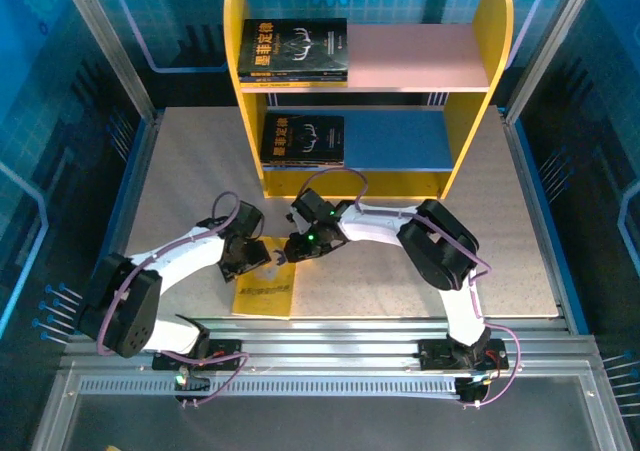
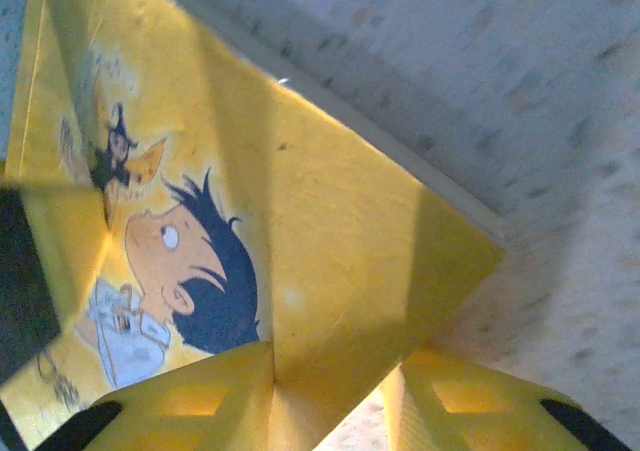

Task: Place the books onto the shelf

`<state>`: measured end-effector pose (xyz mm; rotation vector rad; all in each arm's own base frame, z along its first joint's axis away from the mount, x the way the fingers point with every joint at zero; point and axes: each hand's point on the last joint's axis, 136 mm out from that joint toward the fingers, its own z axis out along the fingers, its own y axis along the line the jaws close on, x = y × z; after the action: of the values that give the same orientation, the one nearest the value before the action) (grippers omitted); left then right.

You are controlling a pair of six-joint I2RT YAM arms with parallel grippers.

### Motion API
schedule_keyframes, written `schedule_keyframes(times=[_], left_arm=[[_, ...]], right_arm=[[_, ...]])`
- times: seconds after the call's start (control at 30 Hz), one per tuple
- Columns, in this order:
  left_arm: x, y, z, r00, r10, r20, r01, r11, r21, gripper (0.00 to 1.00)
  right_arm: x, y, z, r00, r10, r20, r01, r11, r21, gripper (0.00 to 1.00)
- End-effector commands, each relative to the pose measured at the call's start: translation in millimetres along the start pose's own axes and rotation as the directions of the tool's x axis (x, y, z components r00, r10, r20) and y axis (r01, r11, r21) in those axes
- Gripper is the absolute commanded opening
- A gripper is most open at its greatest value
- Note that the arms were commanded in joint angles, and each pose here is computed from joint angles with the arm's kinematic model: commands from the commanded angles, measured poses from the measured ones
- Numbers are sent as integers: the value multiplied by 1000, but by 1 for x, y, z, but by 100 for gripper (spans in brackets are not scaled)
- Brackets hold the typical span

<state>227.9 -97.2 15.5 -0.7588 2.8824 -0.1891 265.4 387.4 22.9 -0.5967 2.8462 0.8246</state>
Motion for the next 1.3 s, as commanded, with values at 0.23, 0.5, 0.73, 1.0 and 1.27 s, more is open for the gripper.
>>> schedule_keyframes(times=[0.23,0.5,0.73,1.0,1.27], left_arm=[[36,-135,5,991,116,-72,-81,923,377,73],[25,-173,14,989,144,-34,-113,882,457,73],[25,-189,14,982,184,-41,-144,872,468,72],[29,-149,3,975,222,-17,-202,912,356,73],[40,-127,6,975,215,-57,-184,924,334,74]], right_arm=[[-36,-33,-32,996,-51,71,47,998,46,31],[-10,-59,-66,996,-10,91,4,997,76,38],[10,-61,-78,994,25,103,-32,998,63,49],[15,-61,-71,994,41,97,-46,998,50,49],[15,-60,-63,995,49,88,-52,998,24,45]])
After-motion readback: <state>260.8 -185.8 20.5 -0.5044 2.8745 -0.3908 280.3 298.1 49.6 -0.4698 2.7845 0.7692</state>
